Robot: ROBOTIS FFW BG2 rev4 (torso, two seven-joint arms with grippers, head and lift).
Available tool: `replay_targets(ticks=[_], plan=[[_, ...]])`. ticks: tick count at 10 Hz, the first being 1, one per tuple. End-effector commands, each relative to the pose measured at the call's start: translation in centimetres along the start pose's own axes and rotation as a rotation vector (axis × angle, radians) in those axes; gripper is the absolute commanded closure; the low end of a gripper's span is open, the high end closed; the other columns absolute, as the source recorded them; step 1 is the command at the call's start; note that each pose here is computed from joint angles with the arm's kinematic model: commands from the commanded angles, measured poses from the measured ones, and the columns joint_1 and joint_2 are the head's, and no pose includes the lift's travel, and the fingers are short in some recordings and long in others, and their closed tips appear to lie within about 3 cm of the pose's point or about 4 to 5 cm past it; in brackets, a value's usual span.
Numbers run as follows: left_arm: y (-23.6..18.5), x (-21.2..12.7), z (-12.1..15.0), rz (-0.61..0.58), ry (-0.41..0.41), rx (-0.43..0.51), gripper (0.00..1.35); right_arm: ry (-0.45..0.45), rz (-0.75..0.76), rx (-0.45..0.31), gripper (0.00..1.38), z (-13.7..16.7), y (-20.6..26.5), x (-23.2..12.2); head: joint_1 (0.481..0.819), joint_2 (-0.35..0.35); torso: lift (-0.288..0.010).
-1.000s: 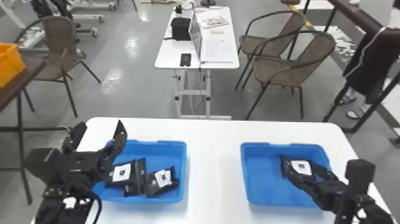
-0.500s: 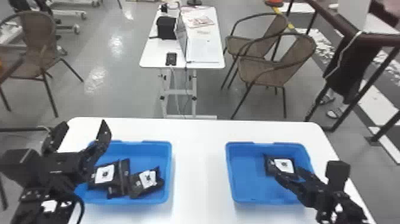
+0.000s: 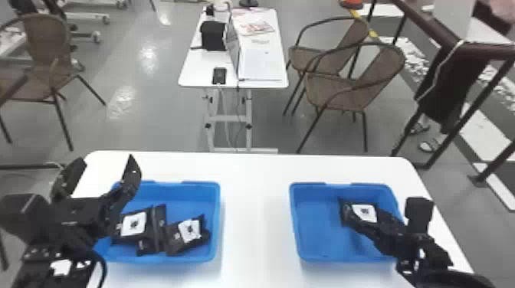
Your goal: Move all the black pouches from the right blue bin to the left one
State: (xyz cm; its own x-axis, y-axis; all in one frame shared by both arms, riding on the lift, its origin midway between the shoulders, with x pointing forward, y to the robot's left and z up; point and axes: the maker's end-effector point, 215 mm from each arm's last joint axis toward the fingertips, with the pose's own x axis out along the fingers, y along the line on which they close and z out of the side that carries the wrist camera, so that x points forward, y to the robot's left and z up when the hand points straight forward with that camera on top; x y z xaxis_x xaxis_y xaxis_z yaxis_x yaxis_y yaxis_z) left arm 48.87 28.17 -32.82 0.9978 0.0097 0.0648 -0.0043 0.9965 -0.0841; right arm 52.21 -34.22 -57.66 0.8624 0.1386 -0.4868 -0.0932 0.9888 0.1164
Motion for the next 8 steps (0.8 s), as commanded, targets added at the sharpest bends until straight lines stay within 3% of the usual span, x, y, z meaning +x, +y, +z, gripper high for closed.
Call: replay_targets(ticks=[1,5,8], plan=[[0.0,0.0,0.0,0.002,0.000,-0.003,0.19,0.024,-0.010,-0.007,0.33,-0.4,-0.7,0.7,0.695,-0.066,0.010],[0.2,-0.3,-0.1,0.006,0.000,-0.010,0.19,0.064,-0.060,0.022,0.33,-1.1,-3.4,1.7,0.695,-0.090,0.010],[0.7,-0.6,-0.4,0.014,0.005,-0.010,0.19,0.122,-0.033,0.041,0.34,-2.6,-2.0,2.7,0.695,-0.089,0.010]])
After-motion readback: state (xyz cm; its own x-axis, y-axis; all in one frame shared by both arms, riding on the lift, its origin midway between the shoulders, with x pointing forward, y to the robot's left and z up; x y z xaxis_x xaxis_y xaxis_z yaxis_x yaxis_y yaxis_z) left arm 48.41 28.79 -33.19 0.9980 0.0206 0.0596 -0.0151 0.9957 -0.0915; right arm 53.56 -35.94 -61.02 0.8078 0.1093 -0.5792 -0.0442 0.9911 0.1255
